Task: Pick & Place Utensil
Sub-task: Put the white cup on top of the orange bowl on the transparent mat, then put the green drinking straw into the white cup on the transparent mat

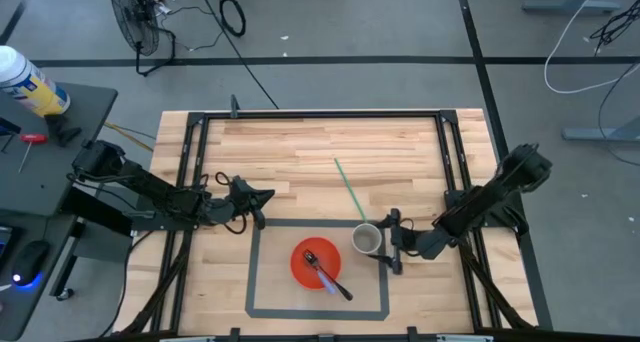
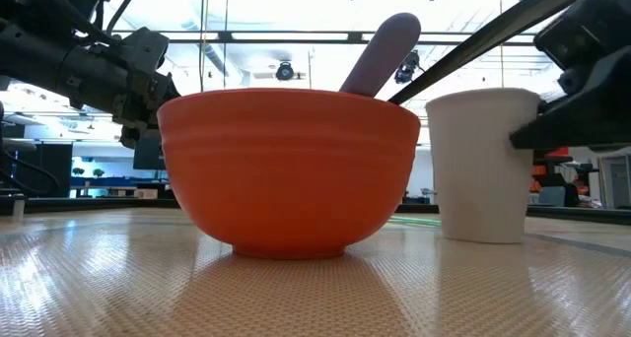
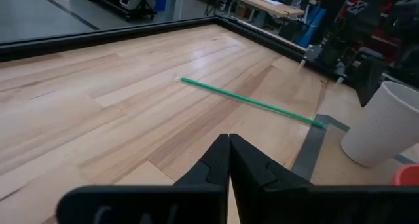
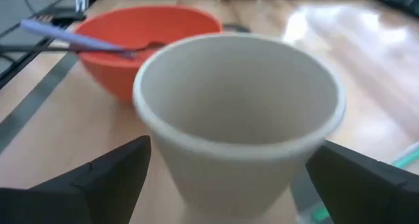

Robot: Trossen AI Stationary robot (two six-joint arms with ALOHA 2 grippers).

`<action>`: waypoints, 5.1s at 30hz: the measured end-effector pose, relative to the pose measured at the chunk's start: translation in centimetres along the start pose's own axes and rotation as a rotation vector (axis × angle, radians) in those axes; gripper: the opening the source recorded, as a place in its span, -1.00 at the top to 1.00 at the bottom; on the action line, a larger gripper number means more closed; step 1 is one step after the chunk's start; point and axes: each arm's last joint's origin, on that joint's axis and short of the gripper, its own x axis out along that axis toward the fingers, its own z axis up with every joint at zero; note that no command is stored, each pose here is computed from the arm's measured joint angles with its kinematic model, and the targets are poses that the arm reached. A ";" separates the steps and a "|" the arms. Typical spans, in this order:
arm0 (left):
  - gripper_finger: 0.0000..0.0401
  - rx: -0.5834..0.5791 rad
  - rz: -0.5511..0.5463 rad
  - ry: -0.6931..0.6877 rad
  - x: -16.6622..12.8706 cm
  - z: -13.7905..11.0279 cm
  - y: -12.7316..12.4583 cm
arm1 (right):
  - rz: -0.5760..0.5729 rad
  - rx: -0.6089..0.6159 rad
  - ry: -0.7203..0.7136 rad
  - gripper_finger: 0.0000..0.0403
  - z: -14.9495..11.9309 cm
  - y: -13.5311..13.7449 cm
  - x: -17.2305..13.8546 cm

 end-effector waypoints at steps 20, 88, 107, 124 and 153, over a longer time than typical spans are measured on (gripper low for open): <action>0.93 0.038 -0.001 0.001 0.0 0.0 0.0 | -0.131 -0.118 0.812 -0.95 8.0 -2.0 -2.7; 0.93 0.084 -0.197 0.099 -0.6 -0.5 -1.0 | -0.607 0.724 0.876 0.74 8.2 -17.7 14.7; 0.93 0.065 -0.202 0.077 -0.6 -0.3 -1.1 | -0.574 0.639 0.468 0.82 16.0 -15.5 11.2; 0.93 0.085 -0.199 0.137 -0.6 -0.8 -0.9 | -0.540 0.272 -0.145 0.82 20.6 -4.8 -3.4; 0.93 -0.014 -0.132 0.080 -0.5 -0.5 -0.8 | 0.112 0.013 -0.488 0.82 7.4 -2.2 -2.5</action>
